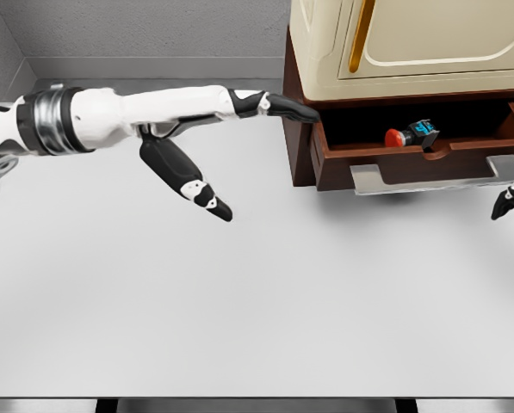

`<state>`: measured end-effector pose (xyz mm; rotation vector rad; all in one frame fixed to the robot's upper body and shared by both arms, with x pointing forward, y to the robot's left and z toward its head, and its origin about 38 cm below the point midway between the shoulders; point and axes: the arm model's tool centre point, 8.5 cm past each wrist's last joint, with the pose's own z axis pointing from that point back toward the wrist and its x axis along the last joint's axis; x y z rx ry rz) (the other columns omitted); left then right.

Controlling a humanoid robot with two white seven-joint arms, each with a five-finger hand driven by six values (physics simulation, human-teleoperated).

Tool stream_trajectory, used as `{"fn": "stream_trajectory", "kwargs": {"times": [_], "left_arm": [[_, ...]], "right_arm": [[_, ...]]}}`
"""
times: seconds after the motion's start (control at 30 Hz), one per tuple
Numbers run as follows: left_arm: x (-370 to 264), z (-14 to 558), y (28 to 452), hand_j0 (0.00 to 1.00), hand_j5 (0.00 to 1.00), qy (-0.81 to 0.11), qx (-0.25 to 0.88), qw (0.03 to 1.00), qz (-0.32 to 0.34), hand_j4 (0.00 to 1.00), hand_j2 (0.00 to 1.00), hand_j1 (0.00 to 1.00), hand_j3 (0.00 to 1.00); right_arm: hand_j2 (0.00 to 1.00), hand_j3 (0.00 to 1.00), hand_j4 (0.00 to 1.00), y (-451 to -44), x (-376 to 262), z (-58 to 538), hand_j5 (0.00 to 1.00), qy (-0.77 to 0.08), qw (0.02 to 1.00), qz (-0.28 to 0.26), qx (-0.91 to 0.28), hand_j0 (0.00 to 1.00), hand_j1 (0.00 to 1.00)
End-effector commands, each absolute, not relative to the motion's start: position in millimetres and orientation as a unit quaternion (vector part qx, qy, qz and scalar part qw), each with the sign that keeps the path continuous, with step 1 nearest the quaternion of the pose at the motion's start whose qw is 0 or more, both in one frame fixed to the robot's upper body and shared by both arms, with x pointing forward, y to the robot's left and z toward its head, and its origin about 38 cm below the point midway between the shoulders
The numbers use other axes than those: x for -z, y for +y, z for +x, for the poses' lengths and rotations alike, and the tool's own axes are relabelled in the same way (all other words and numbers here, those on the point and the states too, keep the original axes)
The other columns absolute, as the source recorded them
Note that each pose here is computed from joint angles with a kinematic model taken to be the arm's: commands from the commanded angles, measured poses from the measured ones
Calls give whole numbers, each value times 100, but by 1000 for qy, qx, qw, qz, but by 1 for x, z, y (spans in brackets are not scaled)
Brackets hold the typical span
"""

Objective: Put the switch into the drawer with left arm, and close the drawer with right arm

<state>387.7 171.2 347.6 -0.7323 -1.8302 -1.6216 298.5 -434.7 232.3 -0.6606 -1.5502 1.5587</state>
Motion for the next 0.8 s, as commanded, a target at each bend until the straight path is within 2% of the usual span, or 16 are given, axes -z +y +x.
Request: {"fn": "stream_trajectory", "kwargs": {"times": [0.0,0.07,0.27,0.77], "left_arm": [[-355,384,208,100,100,-699,611,283,-240,100,100,100,100],[-352,375,225,100,100,-718,610,241,-235,100,100,100,100],[-336,375,227,100,100,-710,611,256,-237,100,100,100,100],[-326,382,233,100,100,-706,613,272,-229,100,100,100,100]], "right_arm": [[34,34,34,-434,-232,299,34,-617,411,-259,-619,34,34],[33,33,33,-431,-232,301,33,-618,409,-257,-620,33,33],[33,33,33,-419,-228,311,33,-621,406,-243,-625,33,33],[34,34,34,-416,-233,337,34,-614,437,-254,-606,34,34]]}}
